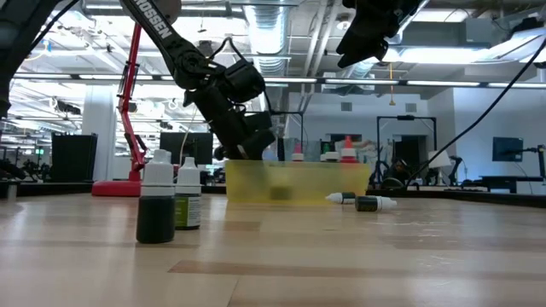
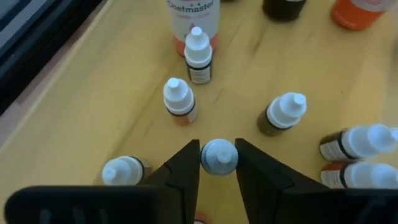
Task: Pick & Place food coloring
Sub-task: Put the small black food coloring bottle into the yellow bin
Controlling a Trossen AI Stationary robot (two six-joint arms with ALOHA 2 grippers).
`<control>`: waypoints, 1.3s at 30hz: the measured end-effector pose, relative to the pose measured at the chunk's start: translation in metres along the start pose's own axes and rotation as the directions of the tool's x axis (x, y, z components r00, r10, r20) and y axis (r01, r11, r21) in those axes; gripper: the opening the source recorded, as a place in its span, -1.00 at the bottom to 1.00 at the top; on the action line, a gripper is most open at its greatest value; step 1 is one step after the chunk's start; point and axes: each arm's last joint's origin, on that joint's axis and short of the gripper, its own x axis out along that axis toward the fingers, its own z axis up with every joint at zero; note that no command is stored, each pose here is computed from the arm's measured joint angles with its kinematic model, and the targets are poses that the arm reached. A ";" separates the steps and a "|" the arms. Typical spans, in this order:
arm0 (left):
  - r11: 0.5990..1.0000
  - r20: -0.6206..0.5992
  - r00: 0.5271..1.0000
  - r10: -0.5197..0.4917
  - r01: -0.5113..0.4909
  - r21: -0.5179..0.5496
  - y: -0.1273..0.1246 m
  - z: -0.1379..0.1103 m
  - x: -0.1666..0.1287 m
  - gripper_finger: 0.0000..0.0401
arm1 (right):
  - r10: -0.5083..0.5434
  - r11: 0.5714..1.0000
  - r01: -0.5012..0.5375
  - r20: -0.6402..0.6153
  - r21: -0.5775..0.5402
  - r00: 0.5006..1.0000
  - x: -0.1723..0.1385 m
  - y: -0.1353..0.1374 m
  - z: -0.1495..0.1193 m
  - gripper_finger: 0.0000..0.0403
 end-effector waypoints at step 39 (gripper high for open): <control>0.921 -0.295 0.911 -0.286 0.347 0.178 -0.121 0.079 -0.101 -0.38 | -0.001 1.000 0.001 0.000 0.001 1.000 0.000 0.000 0.000 0.02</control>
